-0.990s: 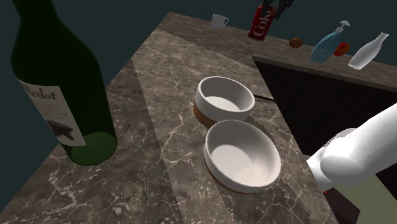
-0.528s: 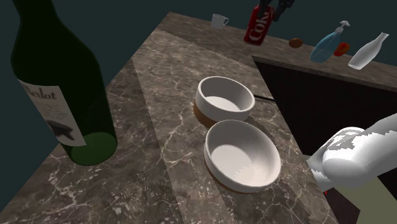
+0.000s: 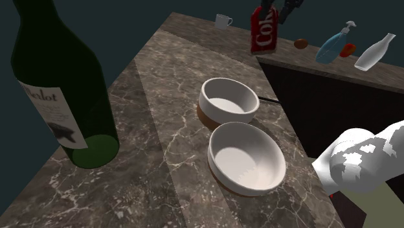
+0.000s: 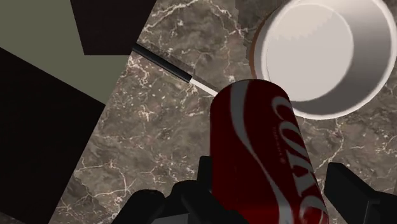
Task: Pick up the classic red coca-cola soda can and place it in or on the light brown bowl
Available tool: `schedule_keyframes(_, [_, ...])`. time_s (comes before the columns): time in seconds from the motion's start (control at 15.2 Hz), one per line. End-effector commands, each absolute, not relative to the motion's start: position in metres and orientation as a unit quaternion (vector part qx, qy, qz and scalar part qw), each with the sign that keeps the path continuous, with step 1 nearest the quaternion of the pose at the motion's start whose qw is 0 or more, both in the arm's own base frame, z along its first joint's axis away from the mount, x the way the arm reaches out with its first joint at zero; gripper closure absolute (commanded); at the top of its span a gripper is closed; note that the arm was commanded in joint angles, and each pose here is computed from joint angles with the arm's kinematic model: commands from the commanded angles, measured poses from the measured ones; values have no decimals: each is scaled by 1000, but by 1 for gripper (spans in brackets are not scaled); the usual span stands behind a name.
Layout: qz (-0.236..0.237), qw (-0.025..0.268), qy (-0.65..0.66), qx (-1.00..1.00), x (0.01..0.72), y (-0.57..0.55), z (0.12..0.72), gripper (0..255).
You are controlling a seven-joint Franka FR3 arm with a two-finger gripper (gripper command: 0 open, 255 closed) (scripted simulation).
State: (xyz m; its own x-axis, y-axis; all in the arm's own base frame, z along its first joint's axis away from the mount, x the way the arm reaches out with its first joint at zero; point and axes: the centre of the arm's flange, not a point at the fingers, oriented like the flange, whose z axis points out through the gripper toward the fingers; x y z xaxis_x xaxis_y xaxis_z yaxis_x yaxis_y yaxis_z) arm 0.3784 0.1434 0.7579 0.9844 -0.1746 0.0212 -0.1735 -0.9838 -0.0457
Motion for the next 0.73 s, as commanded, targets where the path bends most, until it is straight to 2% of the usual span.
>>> schedule_keyframes(0.0, [-13,22,88,-996,368,164,760,255])
schedule_keyframes(0.66, [-13,22,88,-996,305,276,762,255])
